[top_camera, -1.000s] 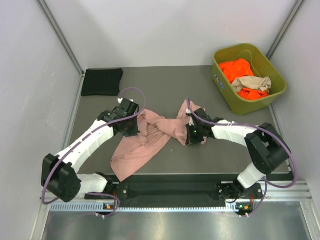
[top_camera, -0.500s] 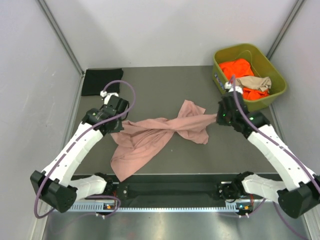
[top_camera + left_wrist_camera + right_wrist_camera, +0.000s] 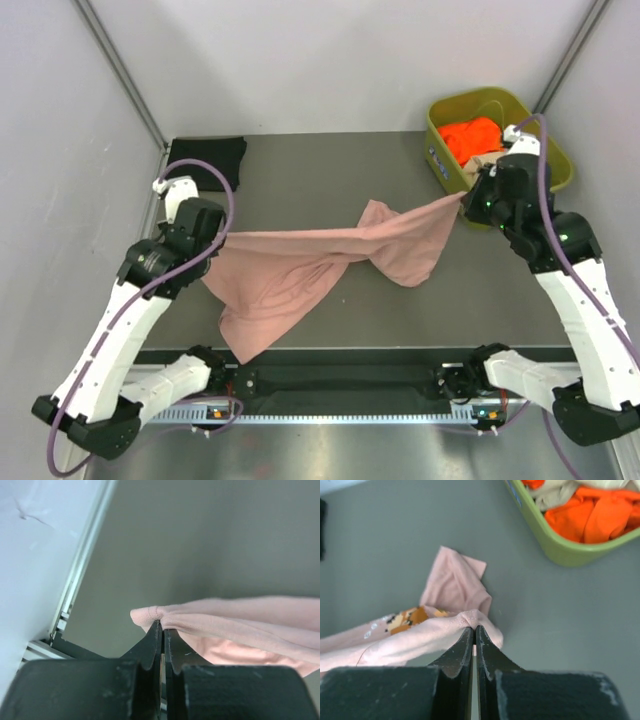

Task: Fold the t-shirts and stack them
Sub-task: Flatten the tshirt out

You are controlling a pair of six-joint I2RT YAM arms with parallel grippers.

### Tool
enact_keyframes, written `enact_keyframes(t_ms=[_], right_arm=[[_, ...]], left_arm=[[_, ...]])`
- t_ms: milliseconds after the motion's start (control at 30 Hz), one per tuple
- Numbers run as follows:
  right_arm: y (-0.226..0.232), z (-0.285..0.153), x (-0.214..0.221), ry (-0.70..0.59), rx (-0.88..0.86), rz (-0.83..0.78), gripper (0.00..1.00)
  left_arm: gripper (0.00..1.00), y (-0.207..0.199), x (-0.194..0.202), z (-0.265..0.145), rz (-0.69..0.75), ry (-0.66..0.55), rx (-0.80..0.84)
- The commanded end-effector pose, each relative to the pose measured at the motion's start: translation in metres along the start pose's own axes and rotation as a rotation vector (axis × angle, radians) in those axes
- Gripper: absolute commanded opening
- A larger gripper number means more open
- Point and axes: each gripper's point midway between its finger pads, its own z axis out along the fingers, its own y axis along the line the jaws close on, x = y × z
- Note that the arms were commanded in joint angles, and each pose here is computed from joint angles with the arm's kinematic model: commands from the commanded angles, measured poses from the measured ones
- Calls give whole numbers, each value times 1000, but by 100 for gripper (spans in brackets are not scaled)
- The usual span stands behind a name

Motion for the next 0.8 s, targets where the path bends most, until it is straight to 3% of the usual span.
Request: enact_keyframes(t_ms=[0,167,333,500,533,733,767], right_arm=[[1,-39,-44,-142,-41,30,0],[7,-62,-91,-289,-67,69,0],[23,-73,-129,-380,-119,94,0],[40,-58,-148,-402,-152,85,0],[47,-60,-163,-460,-181,100,0],[79,-60,-231,-660,-283,150,0],[86,-70,-250,-733,-319,162,0]], left_arm=[[0,29,-32,-24,-60,-137,-46],[0,25,-57,-39,-119,-252,46],[0,3,-66,-39,-75,-272,148],[0,14,-88,-39,-99,-311,47],[0,16,-95,-42,-113,-333,41],[0,16,-172,-69,-267,-604,63],[0,15,-181,-70,-242,-639,51]])
